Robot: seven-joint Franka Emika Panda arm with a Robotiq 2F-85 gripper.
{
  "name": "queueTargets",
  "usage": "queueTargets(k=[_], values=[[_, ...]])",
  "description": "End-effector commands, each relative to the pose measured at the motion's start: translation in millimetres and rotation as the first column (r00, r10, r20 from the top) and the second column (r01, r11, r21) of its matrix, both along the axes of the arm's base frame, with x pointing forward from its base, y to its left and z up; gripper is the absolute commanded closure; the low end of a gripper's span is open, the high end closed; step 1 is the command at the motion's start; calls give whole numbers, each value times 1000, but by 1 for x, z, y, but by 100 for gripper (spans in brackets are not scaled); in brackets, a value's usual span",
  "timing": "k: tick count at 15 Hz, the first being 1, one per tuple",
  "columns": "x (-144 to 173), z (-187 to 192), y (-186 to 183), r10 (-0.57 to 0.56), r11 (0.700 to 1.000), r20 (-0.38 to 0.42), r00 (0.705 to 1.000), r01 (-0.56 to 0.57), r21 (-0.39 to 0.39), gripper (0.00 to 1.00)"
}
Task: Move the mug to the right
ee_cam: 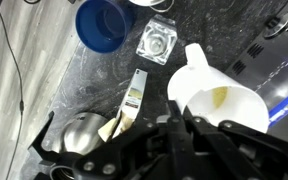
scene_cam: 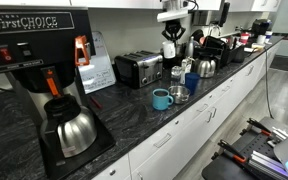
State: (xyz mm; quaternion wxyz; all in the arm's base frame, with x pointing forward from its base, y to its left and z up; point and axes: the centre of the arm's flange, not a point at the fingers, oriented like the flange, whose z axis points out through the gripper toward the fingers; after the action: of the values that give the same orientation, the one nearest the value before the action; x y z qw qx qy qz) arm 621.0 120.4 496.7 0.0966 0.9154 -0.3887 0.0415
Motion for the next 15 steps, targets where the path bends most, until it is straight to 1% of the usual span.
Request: queueTargets(k=[1,3,4,6,8,9,12,13,14,15], values=[[-10,4,-30,-164,986,-16,986,164,-7,99],[-14,6,-50,-276,961,-14,961,276,-4,99],[-17,6,-58,-334,943,-4,943,334,-9,99],[-24,8,-74,-443,896,20,896,443,-24,99],[-32,11,-87,-544,838,36,838,545,-31,99],[-38,12,-93,-592,804,45,805,593,-34,99],[-54,16,-109,-722,687,70,688,726,-44,99],[-37,17,-105,-659,749,57,750,662,-42,99],[-40,18,-106,-669,740,58,741,671,-42,98],[-40,18,-105,-667,741,58,742,670,-42,98]])
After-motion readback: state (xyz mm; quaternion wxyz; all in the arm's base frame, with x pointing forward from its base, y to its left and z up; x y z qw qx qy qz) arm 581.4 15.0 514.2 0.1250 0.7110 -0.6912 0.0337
